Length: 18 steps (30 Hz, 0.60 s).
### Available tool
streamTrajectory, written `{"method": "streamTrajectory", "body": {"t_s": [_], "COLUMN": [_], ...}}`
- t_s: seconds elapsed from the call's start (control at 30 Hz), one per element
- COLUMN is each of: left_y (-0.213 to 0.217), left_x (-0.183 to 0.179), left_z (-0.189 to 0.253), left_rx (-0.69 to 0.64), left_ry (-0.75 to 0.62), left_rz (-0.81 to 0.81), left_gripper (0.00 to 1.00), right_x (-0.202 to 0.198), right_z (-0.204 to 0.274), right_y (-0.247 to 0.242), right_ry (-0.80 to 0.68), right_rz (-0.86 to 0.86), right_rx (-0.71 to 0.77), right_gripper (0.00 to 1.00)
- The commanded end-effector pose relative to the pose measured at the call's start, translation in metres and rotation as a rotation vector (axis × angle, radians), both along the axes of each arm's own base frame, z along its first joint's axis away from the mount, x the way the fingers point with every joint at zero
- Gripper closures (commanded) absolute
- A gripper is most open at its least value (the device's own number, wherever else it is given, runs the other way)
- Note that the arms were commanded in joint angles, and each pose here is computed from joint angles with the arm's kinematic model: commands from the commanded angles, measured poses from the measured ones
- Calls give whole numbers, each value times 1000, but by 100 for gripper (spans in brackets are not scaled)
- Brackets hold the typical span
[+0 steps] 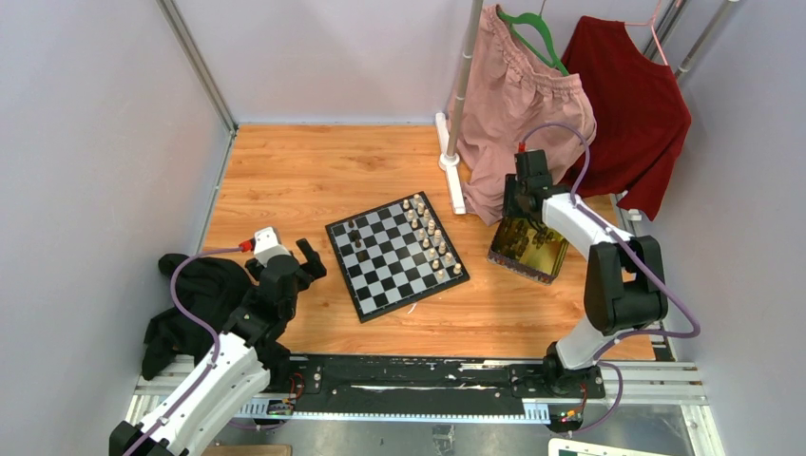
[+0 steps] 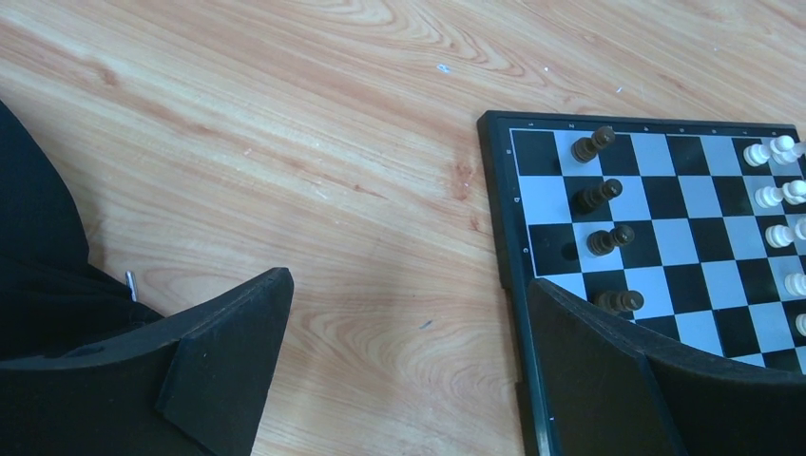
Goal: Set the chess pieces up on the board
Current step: Pick up the chess piece from the storage box.
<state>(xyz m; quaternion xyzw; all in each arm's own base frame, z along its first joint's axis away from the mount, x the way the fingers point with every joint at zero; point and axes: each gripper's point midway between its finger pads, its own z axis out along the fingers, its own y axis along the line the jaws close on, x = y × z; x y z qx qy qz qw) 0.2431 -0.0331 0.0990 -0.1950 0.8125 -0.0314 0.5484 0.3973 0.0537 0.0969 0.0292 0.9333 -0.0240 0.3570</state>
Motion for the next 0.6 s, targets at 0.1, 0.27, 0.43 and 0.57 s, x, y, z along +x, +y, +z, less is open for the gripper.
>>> {"method": "streamTrajectory", "body": {"t_s": [0.1,0.27,0.43,0.57], "left_y": [-3,-3,-3,-4], "left_x": [3,3,3,3], "left_z": [1,1,0,0], "left_rx": [3,3,3,4], "left_ry": [-17,-18,-18,-15], "left_rz": [-16,-17,-17,-20], "left_gripper": [0,0,0,0], "right_x": [7,7,5,5], "right_z": [-6,-11,-16,-20], "right_y": [1,1,-2,-3], "right_ry": [6,15,21,26], "right_rz": [-3,-6,-17,-18], "right_rx": [38,37,41,47], "right_gripper": [53,55,58,61]}}
